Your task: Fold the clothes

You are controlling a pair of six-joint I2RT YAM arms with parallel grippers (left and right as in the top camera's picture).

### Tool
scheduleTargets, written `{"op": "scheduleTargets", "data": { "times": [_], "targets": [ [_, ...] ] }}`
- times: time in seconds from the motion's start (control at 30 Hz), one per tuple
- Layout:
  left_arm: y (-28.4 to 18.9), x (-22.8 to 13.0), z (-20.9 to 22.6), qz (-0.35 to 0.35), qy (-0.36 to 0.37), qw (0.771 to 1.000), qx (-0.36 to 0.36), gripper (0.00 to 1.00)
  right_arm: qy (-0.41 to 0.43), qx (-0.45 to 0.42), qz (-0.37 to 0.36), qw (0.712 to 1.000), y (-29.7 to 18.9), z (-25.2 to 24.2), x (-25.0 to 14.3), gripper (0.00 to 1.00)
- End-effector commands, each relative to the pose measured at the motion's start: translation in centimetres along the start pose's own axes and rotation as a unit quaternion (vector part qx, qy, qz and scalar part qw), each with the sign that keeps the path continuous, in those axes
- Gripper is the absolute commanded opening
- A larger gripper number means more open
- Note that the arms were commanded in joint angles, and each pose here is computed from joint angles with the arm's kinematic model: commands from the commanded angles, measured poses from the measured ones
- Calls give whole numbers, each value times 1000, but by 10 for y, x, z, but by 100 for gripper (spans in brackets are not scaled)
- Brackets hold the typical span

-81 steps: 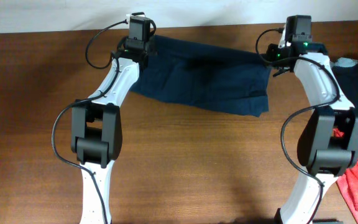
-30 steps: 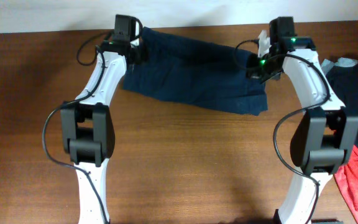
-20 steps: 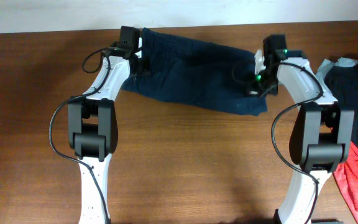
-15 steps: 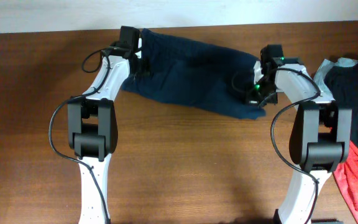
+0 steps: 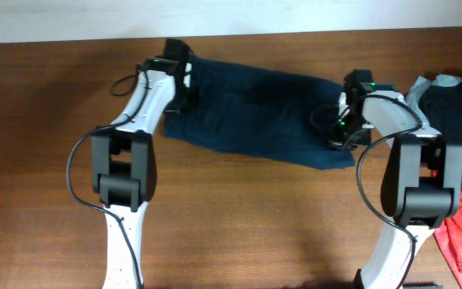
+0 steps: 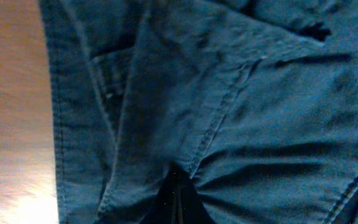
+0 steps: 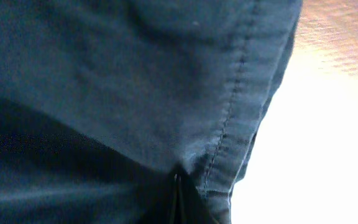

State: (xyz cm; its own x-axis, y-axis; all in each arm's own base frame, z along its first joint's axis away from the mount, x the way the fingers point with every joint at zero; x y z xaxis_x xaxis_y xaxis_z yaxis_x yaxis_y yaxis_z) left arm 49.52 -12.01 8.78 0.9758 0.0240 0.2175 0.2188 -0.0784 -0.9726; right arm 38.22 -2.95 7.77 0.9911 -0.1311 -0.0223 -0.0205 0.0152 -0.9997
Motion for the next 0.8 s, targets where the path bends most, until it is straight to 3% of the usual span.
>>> {"op": "scheduleTargets", "data": {
  "times": [0.0,0.17,0.33,0.53,0.67,0.77],
  "targets": [
    [-5,-17,-17,16,17,999,38,0,35,-91,68,993,27,-47,-23,4],
    [-36,-18,-20,-9,25,995,94,0,64,-88,61,992,25,-68,-21,4],
    [-102,5,-12,-94,-19,993,64,0,73,-70,29,994,3,-70,-1,4],
    [-132,25,-11,-142,-31,987,-67,0,24,35,-25,999,-53,-43,32,4],
    [-122,28,-27,-122,-16,979,-166,0,-24,128,-56,990,-92,-13,44,4],
    [-105,25,-39,-99,-6,976,-195,0,-41,167,-62,983,-99,7,46,4]
  ]
}}
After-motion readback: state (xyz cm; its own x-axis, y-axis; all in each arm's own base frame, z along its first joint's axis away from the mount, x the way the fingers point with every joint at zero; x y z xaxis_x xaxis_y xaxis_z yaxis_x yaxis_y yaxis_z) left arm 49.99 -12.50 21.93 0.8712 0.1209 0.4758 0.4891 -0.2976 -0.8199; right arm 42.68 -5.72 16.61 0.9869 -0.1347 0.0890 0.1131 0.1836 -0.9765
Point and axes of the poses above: each gripper's point midway between its finger pads, its own y axis out along the fingers, its own z axis along the line the jaws close on, x = y × z, the point moved 8 cm from there along -y, back along the fingers, and after that the axes turned 3 degrees about -y, right-handed, at the moved point
